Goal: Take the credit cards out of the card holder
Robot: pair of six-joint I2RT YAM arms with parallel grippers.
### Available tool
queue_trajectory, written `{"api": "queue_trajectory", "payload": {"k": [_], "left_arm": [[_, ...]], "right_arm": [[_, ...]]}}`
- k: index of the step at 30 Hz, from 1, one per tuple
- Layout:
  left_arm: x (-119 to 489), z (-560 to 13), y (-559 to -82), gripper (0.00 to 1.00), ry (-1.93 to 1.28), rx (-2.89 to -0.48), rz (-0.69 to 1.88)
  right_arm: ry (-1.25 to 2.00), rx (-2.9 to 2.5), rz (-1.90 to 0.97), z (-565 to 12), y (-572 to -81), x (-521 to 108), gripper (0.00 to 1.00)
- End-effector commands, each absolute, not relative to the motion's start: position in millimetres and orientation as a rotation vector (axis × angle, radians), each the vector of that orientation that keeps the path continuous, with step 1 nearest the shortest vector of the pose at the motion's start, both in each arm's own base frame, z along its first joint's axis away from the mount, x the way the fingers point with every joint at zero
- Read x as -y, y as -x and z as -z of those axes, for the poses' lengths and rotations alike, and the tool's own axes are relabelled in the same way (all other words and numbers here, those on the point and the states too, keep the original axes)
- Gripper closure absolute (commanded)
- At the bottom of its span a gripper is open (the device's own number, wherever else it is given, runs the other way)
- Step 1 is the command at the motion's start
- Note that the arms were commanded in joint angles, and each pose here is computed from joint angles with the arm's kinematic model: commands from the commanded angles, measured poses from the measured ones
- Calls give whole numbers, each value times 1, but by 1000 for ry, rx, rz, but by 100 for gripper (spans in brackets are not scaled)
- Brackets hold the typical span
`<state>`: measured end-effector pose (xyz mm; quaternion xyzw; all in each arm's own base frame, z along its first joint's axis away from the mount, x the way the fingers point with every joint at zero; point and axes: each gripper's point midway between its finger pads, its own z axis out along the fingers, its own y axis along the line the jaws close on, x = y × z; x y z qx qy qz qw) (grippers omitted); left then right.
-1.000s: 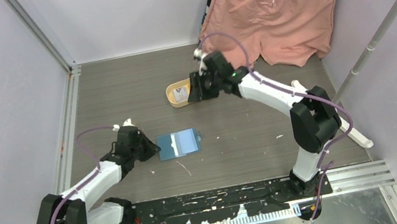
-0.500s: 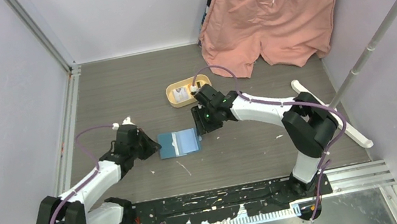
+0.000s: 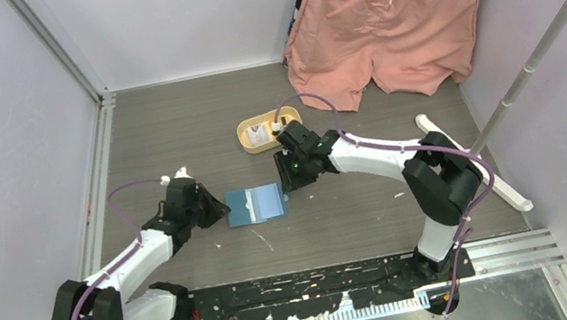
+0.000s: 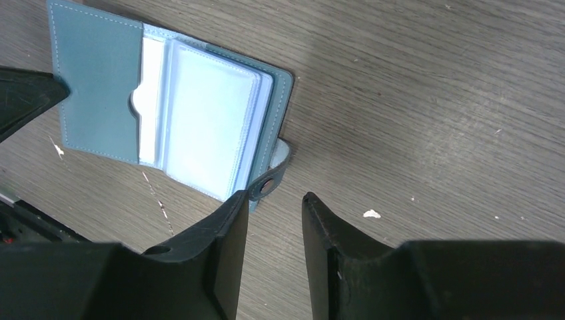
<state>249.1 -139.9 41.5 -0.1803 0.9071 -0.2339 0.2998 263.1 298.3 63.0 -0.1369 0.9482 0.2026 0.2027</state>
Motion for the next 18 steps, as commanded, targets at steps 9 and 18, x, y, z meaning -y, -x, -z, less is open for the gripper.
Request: {"api": "queue_trajectory", "payload": {"k": [9,18], "left_arm": [[143,-57,-259,100,471,-2360,646],[142,-65,-261,100,461,-2343,646]], "right_arm": [[418,-2629,-529,-74,-277,-315,64],[389,-2668,-455,-62,-278,-308,79]]}}
